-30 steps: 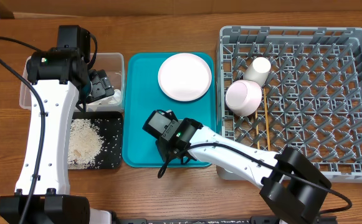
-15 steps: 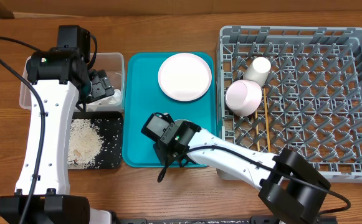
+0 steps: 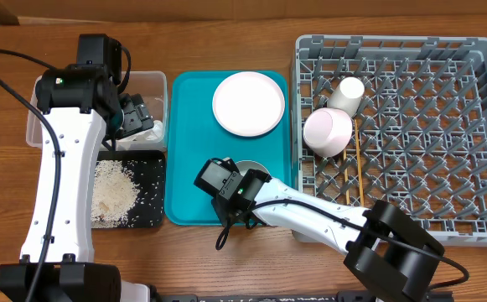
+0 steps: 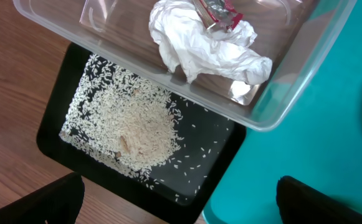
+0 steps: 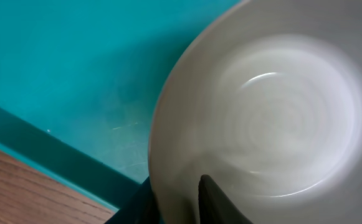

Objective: Sort waste into correct bins and load items into the dishwasher
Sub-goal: 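Lower the right gripper onto the small white bowl rim and grasp it, then lift the small white bowl and carry it into the rack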

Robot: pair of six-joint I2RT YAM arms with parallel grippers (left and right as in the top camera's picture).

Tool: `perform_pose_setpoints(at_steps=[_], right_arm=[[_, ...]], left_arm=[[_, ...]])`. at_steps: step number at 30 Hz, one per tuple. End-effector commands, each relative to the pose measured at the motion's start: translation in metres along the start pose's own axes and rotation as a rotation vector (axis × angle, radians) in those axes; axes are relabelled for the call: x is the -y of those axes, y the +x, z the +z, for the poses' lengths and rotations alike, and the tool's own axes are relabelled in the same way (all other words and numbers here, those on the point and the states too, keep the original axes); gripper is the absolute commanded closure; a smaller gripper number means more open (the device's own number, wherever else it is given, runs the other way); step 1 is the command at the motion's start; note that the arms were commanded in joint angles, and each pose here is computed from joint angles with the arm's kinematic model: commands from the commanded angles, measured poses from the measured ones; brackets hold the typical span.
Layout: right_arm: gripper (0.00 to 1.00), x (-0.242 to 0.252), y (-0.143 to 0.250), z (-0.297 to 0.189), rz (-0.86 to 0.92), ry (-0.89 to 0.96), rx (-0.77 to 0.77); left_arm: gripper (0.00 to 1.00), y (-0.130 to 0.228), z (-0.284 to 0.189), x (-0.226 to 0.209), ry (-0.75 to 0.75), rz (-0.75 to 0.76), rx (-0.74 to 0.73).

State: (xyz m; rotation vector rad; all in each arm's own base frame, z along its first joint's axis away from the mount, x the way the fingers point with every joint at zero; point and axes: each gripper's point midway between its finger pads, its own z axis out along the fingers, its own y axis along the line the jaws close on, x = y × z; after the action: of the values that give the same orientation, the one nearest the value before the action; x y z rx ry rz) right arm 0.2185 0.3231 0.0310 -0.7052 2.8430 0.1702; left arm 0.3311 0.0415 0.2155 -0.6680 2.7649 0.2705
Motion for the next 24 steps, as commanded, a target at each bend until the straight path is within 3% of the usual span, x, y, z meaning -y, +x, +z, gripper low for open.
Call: perform_pose_setpoints(at_steps=[1, 2, 7, 14, 24], right_arm=[[0.86, 0.000, 0.000, 0.001, -0.003, 0.006, 0.005], [0.96, -0.007, 0.000, -0.001, -0.001, -0.030, -0.007], [0.96, -0.036, -0.018, -0.031, -0.002, -0.158, 0.006], [0.96, -0.048, -0.060, -0.140, 0.025, -0.330, 0.151], [0.96, 0.016, -0.069, -0.274, 0.103, -0.822, 0.258]], left_arm=[[0.00, -0.004, -0.004, -0.002, -0.006, -0.009, 0.019], [0.00, -0.004, -0.004, -0.002, -0.006, -0.009, 0.019], [0.00, -0.004, -0.004, -0.002, -0.006, -0.009, 0.020], [0.00, -0.004, -0.004, -0.002, -0.006, -0.009, 0.020], [0.00, -0.004, -0.004, -0.002, -0.006, -0.009, 0.020]])
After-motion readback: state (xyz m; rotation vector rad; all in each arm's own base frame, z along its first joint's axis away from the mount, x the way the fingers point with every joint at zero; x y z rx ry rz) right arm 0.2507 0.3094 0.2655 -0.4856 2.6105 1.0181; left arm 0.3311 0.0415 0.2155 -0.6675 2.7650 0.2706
